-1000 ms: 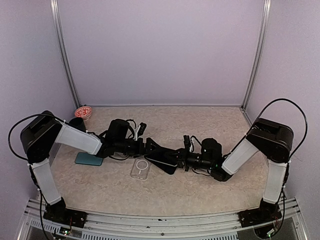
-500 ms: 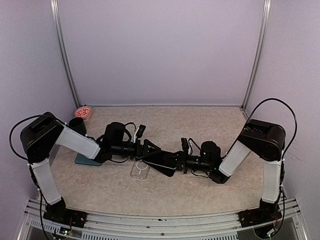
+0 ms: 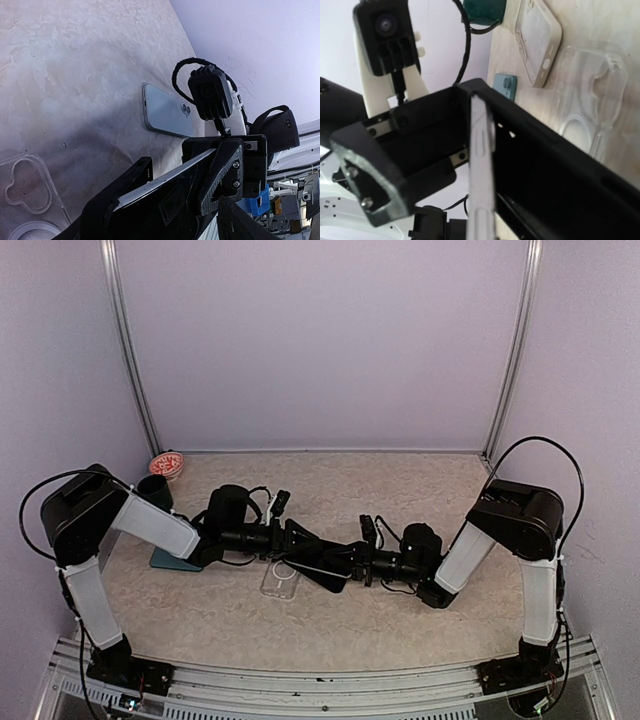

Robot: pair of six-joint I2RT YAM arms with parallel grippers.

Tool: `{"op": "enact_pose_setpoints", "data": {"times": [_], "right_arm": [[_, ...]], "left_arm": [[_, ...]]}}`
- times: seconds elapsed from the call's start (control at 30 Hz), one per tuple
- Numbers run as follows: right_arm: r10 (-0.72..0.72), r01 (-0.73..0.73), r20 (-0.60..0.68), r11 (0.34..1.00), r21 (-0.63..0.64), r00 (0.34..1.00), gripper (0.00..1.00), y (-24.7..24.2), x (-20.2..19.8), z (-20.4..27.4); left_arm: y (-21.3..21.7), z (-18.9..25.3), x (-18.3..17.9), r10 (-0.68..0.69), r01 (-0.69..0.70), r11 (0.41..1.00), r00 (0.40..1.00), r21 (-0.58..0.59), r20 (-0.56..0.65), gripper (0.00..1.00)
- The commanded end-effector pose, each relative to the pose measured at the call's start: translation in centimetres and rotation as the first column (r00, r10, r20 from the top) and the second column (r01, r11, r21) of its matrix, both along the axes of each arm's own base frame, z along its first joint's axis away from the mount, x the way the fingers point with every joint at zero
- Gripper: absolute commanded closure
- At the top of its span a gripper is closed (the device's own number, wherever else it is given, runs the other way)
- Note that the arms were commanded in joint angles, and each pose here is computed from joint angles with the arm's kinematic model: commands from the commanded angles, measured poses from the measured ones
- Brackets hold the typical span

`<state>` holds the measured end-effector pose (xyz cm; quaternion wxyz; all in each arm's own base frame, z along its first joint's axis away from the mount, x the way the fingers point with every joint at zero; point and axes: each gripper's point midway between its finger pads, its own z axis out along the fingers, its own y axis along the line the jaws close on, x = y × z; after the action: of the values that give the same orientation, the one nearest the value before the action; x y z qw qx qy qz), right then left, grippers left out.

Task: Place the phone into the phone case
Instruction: Install the phone on the phone case.

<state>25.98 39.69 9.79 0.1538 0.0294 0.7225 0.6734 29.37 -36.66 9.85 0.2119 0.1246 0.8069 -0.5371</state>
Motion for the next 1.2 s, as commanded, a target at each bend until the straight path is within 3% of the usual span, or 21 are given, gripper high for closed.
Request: {"op": "enact_pose_setpoints", "data": {"times": [0.0, 0.2, 0.47, 0.87, 1.17], "right_arm": [[0.012, -0.014, 0.036, 0.999, 0.038, 0.999, 1.00, 0.6, 0.4, 1.0], [0.018, -0.019, 0.029, 0.999, 0.033, 0.999, 1.00, 0.6, 0.2, 0.7], [0.025, -0.025, 0.020, 0.999, 0.028, 0.999, 1.00, 0.6, 0.1, 0.3], [0.023, -0.023, -0.004, 1.000, 0.005, 1.000, 0.81, 0.5, 0.2, -0.2], [0.010, -0.010, -0.009, 0.999, -0.035, 1.000, 0.72, 0.3, 0.2, -0.3]], "left_arm": [[-1.2, 2.0, -1.7, -0.089, 0.092, 0.994, 0.995, -0.052, 0.054, 0.33], [-1.2, 2.3, -1.7, -0.091, 0.094, 0.994, 0.994, -0.062, 0.061, 0.43], [-1.4, 2.6, -1.6, -0.096, 0.101, 0.992, 0.993, -0.075, 0.061, 0.49], [-1.3, 3.0, -1.6, -0.097, 0.102, 0.990, 0.993, -0.092, 0.060, 0.55], [-1.0, 3.2, -1.3, -0.087, 0.093, 0.991, 0.994, -0.095, 0.060, 0.61]]}}
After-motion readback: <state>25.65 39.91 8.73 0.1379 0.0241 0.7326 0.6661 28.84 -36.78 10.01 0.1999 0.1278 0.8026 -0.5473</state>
